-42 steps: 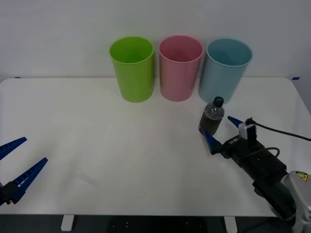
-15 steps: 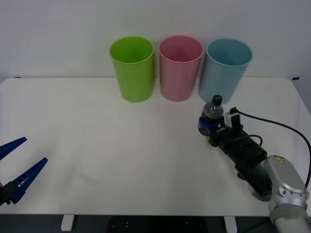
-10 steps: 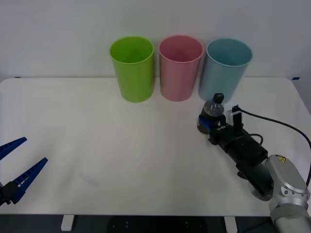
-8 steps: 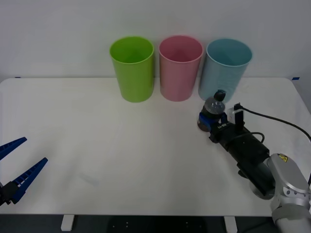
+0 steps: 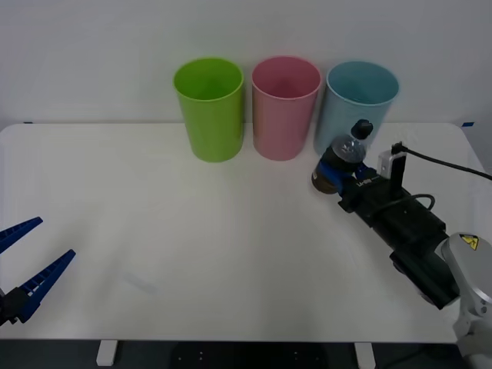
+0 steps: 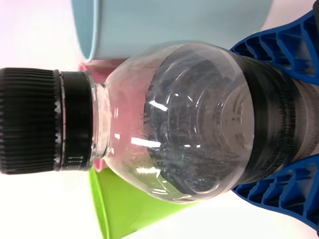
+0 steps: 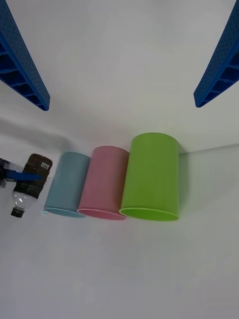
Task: Grasp the object on the table and drop it into the matching bin: aluminum can to the light blue bin, PET bottle to the pink bin.
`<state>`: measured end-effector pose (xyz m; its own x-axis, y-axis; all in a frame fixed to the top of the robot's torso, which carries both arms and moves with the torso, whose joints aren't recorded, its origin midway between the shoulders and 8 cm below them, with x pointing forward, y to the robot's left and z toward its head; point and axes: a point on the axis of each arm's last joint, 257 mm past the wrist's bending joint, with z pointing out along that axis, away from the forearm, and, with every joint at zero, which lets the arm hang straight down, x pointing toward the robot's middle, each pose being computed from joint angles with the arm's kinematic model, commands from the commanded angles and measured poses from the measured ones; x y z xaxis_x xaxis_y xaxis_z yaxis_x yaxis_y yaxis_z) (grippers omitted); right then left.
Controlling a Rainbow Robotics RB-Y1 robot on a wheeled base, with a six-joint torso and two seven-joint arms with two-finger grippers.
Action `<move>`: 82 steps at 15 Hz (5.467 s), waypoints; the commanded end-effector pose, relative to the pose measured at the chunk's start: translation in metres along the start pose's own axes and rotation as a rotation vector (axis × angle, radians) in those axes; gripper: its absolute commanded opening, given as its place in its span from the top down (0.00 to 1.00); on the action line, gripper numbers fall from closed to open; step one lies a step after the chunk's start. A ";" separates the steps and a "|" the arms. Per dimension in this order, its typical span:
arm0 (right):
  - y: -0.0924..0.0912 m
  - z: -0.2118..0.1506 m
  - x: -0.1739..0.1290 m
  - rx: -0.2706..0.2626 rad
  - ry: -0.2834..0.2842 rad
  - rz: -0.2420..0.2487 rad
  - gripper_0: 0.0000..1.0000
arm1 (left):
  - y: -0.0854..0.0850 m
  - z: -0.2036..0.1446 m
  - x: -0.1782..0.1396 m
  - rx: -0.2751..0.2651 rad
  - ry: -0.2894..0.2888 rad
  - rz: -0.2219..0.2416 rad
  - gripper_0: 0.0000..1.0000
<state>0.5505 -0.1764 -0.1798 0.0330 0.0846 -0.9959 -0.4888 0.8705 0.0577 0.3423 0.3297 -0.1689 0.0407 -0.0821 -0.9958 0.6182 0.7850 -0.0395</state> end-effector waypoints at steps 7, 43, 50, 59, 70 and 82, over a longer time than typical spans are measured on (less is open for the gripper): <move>0.025 0.012 -0.081 -0.102 -0.071 0.003 1.00 | 0.000 0.000 0.000 0.000 0.000 0.000 0.00; 0.009 0.209 -0.177 -0.035 -0.022 -0.060 0.90 | 0.000 0.000 0.000 0.000 0.000 0.000 0.00; 0.008 0.208 -0.177 -0.037 -0.026 -0.067 0.00 | 0.000 0.000 0.000 0.000 0.000 0.000 0.00; 0.016 0.161 -0.171 -0.080 -0.099 -0.077 0.00 | 0.000 0.000 0.000 0.000 0.000 0.000 0.00; 0.022 0.056 -0.133 -0.173 -0.078 -0.180 0.00 | 0.000 0.000 0.000 0.000 0.000 0.000 0.00; -0.017 -0.054 -0.058 -0.229 0.045 -0.462 0.00 | 0.000 0.000 0.000 0.000 0.000 0.000 0.00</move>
<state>0.5143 -0.2191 -0.1209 0.2570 -0.2968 -0.9197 -0.6077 0.6904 -0.3926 0.3422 0.3297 -0.1689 0.0406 -0.0821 -0.9958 0.6182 0.7851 -0.0395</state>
